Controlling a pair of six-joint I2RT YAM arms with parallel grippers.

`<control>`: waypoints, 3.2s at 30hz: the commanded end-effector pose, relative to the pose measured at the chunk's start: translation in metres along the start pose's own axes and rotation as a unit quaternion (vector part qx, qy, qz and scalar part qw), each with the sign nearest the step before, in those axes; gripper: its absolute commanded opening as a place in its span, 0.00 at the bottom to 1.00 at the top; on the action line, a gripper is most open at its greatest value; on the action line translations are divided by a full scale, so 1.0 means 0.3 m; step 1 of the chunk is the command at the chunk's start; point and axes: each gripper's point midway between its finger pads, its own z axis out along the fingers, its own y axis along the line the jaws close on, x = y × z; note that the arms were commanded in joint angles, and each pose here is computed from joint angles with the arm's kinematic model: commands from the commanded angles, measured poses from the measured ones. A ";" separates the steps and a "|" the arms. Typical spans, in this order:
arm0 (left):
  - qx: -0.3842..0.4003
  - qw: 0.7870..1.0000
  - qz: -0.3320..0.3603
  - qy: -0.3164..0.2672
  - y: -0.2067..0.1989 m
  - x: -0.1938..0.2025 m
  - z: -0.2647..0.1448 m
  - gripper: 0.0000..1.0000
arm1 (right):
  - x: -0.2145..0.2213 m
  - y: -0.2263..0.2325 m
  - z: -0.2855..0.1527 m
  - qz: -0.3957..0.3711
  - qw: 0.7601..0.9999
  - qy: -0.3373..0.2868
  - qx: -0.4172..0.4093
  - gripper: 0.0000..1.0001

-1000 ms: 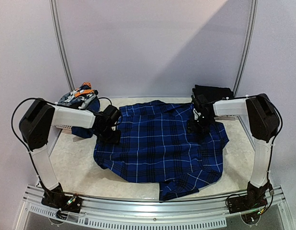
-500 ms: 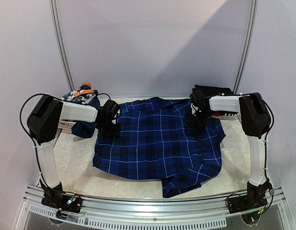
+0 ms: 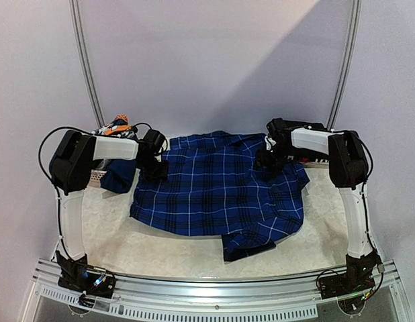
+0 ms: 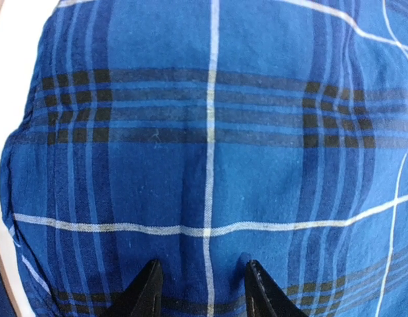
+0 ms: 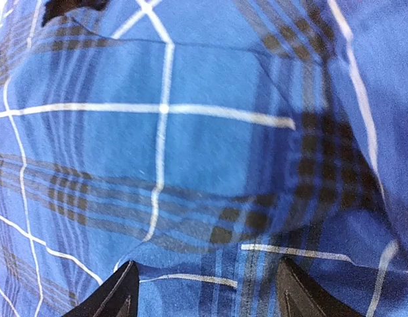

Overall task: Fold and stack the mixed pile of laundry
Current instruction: Move the flattened shirt to the center of the board, then place the flattened shirt at the center of the board.

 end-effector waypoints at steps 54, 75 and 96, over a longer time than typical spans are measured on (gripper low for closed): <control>0.069 0.976 0.146 -0.147 -0.172 0.274 -0.591 0.59 | 0.330 0.250 -0.557 -0.062 0.991 -0.089 -0.073 0.79; 0.233 0.908 0.326 -0.123 -0.519 0.634 -0.671 0.56 | 0.904 0.407 -0.590 -0.240 0.955 -0.027 -0.171 0.77; 0.311 0.845 0.434 0.001 -0.881 0.954 -0.452 0.11 | 0.818 0.245 -0.685 -0.165 0.973 -0.134 -0.092 0.82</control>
